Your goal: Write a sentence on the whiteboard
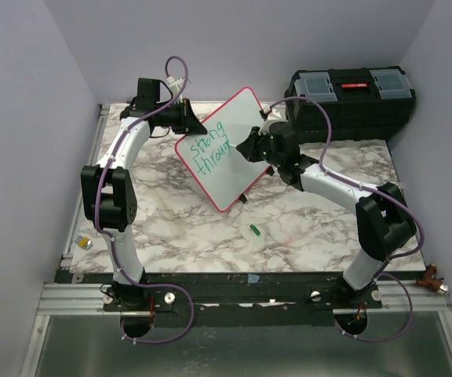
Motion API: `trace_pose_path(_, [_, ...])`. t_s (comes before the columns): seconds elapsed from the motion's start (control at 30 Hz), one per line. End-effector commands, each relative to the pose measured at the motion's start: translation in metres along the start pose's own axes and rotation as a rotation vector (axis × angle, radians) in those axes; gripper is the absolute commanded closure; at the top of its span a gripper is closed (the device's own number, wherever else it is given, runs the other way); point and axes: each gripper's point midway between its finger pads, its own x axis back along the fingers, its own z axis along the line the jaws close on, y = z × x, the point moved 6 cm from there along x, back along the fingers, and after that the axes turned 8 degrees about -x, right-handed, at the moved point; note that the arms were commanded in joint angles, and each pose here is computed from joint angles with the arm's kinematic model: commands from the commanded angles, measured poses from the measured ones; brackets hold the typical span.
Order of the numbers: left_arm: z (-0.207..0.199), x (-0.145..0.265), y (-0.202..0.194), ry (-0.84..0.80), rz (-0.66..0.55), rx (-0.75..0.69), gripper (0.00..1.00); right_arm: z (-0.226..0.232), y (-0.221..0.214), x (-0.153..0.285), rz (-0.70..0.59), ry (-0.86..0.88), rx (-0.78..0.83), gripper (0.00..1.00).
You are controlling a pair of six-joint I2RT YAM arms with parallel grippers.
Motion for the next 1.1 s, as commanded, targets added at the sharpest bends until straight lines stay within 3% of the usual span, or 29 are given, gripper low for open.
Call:
trace_pose_path(0.0, [-0.018, -0.001, -0.004, -0.030, 0.014, -0.050, 1.00, -0.004, 0.004, -0.009, 0.003, -0.041, 0.021, 1.00])
trace_pose_path(0.57, [-0.019, 0.000, -0.004, -0.030, 0.010, -0.059, 1.00, -0.023, 0.008, -0.017, -0.007, -0.151, 0.028, 0.99])
trace_pose_path(1.07, [-0.015, -0.001, -0.003, -0.013, 0.005, -0.074, 1.00, -0.027, -0.018, -0.003, 0.070, -0.112, -0.003, 0.99])
